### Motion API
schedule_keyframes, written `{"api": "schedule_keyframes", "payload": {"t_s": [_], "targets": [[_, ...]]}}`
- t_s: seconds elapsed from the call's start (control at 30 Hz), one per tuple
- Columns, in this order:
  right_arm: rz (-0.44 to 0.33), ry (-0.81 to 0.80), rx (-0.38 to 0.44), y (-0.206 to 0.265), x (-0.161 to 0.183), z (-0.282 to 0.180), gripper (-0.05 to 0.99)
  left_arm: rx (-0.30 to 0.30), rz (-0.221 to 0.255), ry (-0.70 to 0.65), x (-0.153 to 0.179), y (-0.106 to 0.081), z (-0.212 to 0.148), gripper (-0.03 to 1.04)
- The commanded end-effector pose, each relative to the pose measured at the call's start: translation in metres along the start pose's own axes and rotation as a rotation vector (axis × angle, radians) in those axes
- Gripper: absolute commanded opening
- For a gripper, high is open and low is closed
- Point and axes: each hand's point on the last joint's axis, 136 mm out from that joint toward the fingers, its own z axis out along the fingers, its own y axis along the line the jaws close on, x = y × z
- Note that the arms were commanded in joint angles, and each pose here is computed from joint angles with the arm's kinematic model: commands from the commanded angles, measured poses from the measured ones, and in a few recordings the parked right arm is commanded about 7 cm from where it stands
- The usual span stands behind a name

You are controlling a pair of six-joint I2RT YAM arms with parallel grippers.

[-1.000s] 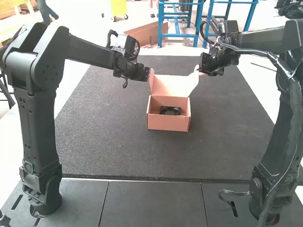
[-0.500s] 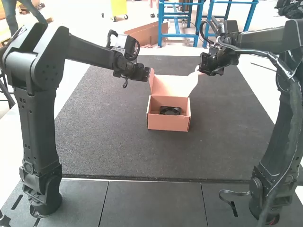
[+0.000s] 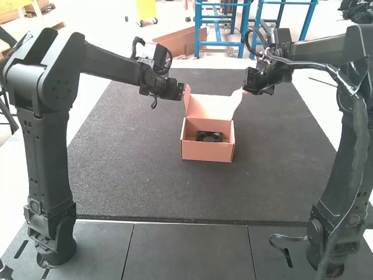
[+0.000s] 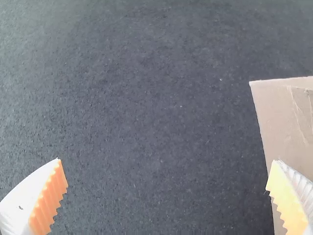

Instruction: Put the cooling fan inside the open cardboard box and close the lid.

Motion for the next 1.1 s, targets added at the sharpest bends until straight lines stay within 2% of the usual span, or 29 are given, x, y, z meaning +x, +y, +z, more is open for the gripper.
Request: {"api": "schedule_keyframes", "payload": {"t_s": [0.0,0.57,0.83,1.07], "targets": [[-0.016,0.007,-0.035,0.014,-0.003,-0.004,-0.01,0.017,-0.018,-0.074,-0.033,-0.001,-0.02,0.97],[-0.04,0.0,-0.045,0.025,0.007,-0.033,-0.01,0.025,-0.019,-0.095,-0.046,-0.003,-0.044,0.97],[-0.067,0.011,-0.06,0.036,0.022,-0.042,-0.01,0.024,-0.017,-0.084,-0.042,-0.002,-0.051,0.97],[-0.067,0.016,-0.06,0.036,0.031,-0.048,-0.01,0.034,-0.008,-0.072,-0.032,-0.007,-0.055,0.97]]}}
